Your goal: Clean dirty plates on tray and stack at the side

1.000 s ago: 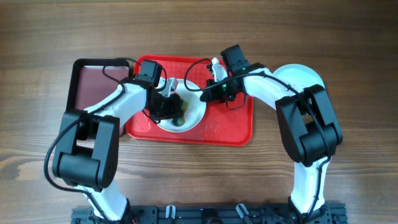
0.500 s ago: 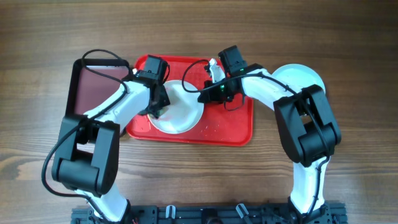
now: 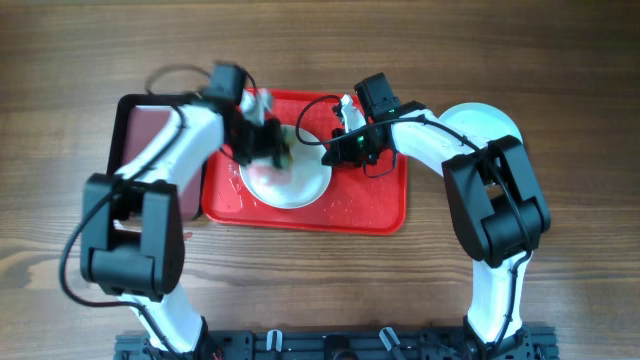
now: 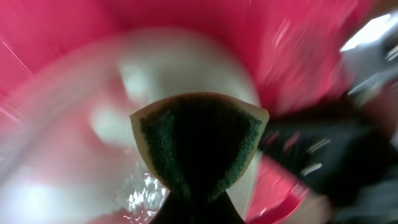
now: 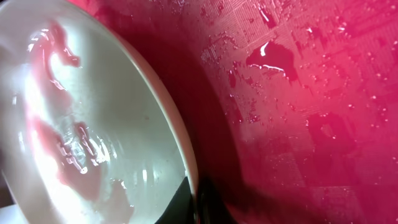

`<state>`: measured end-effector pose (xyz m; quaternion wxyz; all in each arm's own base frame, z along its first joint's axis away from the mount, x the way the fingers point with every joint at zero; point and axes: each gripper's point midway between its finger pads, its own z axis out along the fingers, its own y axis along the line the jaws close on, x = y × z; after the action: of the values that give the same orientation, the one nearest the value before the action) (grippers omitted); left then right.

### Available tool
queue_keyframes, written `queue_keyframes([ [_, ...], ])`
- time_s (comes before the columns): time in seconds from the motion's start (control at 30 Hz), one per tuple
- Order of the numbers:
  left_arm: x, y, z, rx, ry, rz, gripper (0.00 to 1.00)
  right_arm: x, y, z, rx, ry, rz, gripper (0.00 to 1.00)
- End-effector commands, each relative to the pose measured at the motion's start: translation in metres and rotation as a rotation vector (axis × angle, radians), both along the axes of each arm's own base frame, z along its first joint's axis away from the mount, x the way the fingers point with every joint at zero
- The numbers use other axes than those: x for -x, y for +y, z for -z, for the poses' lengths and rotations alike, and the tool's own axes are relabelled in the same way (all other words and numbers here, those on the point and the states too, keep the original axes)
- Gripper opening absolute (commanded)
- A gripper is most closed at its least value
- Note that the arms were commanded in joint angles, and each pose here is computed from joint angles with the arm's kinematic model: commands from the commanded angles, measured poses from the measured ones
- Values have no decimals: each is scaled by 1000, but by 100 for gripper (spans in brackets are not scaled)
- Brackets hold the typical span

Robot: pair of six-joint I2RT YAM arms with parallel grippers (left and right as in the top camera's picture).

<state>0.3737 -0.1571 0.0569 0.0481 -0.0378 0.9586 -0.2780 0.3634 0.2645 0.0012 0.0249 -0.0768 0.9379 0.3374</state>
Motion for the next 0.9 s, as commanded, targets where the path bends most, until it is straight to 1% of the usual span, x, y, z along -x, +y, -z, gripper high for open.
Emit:
queue_keyframes([
  [0.0,-60,51,-42,-27,-137,-171,4,9,-6,12,27,53,17,4],
  [0.1,-66,81,-38,-108,-143,-237,4,4,-21,3,118,6,48,4],
  [0.2,-58,99,-28,-215,-107,-266,4,-5,-45,-22,249,-91,86,4],
  [0.27,-54,101,-23,-252,-96,-267,4,-11,-62,-43,343,-172,125,4],
  [0.4,-47,96,-17,-253,-70,-258,4,-20,-94,-87,546,-351,204,5],
  [0.53,-45,93,-17,-252,-61,-259,4,-30,-127,-150,896,-662,332,4],
  [0.6,-45,93,-17,-252,-61,-259,4,-28,-127,-169,1013,-768,347,4],
  [0.67,-45,93,-17,-252,-61,-259,4,-23,-119,-183,1103,-856,312,4],
  [0.87,-46,93,-17,-252,-64,-260,4,-4,-94,-224,1285,-1080,295,4],
])
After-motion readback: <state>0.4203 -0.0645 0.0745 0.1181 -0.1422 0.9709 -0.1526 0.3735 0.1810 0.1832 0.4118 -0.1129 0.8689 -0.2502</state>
